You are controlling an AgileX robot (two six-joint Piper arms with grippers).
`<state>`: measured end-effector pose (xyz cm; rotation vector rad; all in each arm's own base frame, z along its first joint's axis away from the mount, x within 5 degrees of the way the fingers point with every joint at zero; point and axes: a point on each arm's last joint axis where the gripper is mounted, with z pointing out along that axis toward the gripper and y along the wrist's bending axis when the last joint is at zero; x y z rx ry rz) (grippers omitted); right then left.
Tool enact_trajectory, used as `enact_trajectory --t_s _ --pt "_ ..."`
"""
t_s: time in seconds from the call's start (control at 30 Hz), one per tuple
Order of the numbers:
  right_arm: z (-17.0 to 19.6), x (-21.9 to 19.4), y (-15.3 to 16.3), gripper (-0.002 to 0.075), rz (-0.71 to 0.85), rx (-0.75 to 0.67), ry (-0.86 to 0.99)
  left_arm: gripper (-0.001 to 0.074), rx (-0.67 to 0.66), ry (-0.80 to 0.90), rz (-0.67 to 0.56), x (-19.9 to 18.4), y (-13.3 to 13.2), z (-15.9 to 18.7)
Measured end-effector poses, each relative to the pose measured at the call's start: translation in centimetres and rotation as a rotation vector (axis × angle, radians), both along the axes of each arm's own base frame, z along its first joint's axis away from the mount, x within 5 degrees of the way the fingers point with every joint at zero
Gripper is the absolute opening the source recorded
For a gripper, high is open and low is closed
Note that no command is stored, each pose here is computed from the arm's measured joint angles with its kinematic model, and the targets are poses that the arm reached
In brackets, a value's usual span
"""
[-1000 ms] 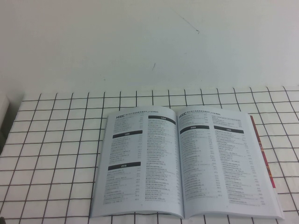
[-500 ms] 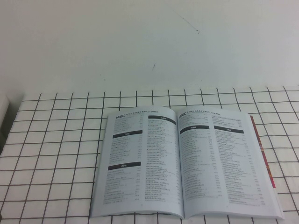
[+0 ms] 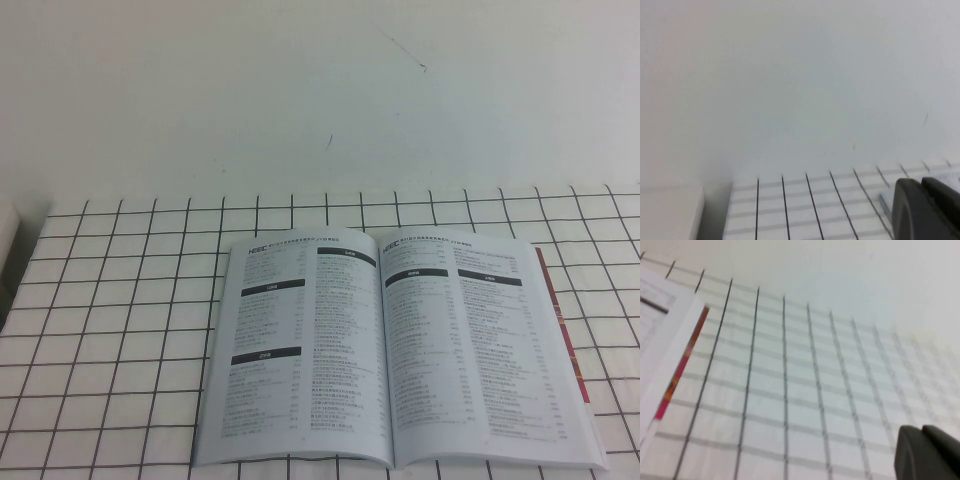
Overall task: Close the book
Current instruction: 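Close the open booklet and leave it lying on the table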
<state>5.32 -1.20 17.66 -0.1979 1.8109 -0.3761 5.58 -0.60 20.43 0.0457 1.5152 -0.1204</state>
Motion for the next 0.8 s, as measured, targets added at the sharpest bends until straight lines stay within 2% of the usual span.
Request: enact_trajectory --t_s 0.07,0.2,0.3,0.4,0.57,0.7,0.8 --pt "1.1 0.2 0.2 -0.0003 0.044 -0.107 -0.119 -0.0004 -0.009 -0.087 0.005 -0.1 0.1 0.8" --pt "4.4 0.0 2.0 -0.0003 0.222 -0.29 -0.477 -0.0004 -0.028 -0.256 0.015 -0.4 0.2 2.3" --pt "6.5 -1.1 3.7 -0.0003 0.377 -0.344 -0.76 -0.0004 -0.04 -0.37 0.021 -0.8 0.3 3.3" --pt "7.6 -2.1 4.3 -0.0003 0.445 -0.288 -0.928 -0.0004 -0.05 -0.46 0.026 -1.2 0.4 4.0" --pt "8.5 -2.6 3.7 -0.0003 0.434 -0.048 -1.023 -0.0004 -0.058 -0.535 0.031 -1.5 0.4 4.6" --pt "8.7 -2.6 2.7 -0.0003 0.352 0.069 -1.052 -0.0004 -0.066 -0.568 0.033 -1.7 0.5 4.8" --pt "8.8 -2.1 2.0 -0.0003 0.278 0.151 -0.977 -0.0004 -0.062 -0.55 0.035 -1.6 0.5 4.7"
